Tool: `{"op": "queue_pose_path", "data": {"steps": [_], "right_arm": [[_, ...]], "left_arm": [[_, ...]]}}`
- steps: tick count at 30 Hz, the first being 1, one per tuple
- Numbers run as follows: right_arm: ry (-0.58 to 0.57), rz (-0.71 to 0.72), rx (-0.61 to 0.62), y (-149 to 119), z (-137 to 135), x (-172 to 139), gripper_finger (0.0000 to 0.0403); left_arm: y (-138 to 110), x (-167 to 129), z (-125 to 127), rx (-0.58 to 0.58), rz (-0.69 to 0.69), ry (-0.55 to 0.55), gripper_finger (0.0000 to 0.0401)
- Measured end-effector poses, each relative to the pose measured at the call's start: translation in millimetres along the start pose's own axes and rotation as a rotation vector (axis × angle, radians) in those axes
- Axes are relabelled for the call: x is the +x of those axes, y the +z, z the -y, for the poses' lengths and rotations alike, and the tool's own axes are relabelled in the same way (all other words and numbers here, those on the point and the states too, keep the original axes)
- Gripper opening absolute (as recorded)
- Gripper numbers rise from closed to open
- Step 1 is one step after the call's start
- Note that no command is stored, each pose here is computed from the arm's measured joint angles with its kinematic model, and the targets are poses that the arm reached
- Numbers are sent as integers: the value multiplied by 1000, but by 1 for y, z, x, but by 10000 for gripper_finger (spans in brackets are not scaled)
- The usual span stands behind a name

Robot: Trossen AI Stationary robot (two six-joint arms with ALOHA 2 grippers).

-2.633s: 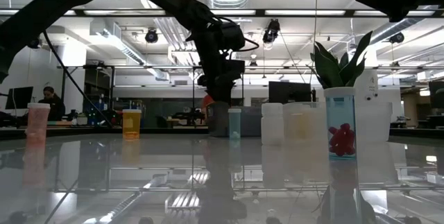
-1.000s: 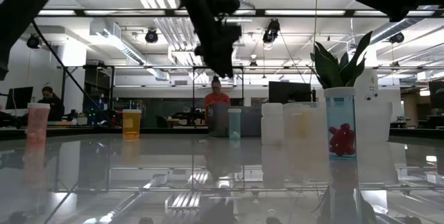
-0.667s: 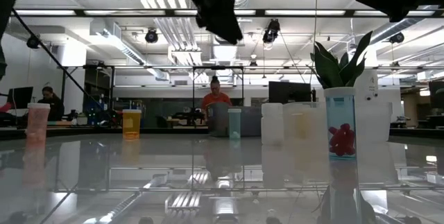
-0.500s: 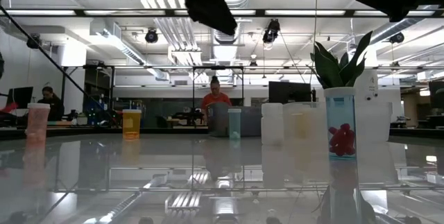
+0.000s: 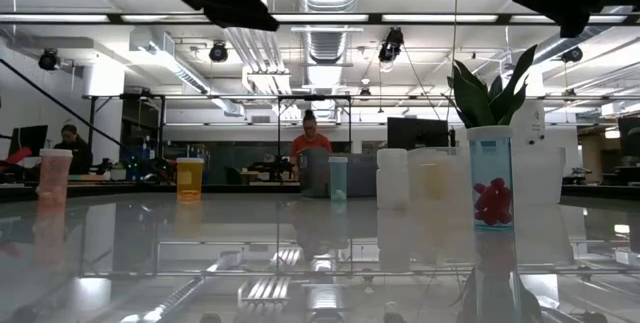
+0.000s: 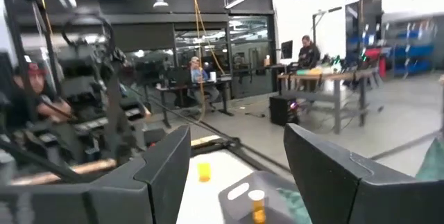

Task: Pick and place medicine bottles into bin by pill shape (circle, oval)
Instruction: Put the top right blue pill bottle into the black bin

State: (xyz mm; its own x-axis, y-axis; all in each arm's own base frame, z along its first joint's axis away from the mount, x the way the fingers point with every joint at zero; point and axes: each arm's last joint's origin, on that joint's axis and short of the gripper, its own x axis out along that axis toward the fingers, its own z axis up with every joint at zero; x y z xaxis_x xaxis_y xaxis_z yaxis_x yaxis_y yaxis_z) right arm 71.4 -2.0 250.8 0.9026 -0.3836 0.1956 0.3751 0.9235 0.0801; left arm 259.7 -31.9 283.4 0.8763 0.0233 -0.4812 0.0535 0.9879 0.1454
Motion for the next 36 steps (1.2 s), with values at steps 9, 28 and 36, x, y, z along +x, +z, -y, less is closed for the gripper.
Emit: {"op": "queue_pose_path", "data": {"steps": [9, 28, 36], "right_arm": [[19, 48, 117, 6, -6, 8, 224], [23, -163, -41, 37, -56, 86, 224], [13, -313, -63, 53, -81, 124, 224]], "left_arm": [[-27, -39, -5, 63, 87, 83, 226], [-63, -78, -12, 25, 184, 220, 226], [-67, -78, -11, 29, 146, 215, 226]]}}
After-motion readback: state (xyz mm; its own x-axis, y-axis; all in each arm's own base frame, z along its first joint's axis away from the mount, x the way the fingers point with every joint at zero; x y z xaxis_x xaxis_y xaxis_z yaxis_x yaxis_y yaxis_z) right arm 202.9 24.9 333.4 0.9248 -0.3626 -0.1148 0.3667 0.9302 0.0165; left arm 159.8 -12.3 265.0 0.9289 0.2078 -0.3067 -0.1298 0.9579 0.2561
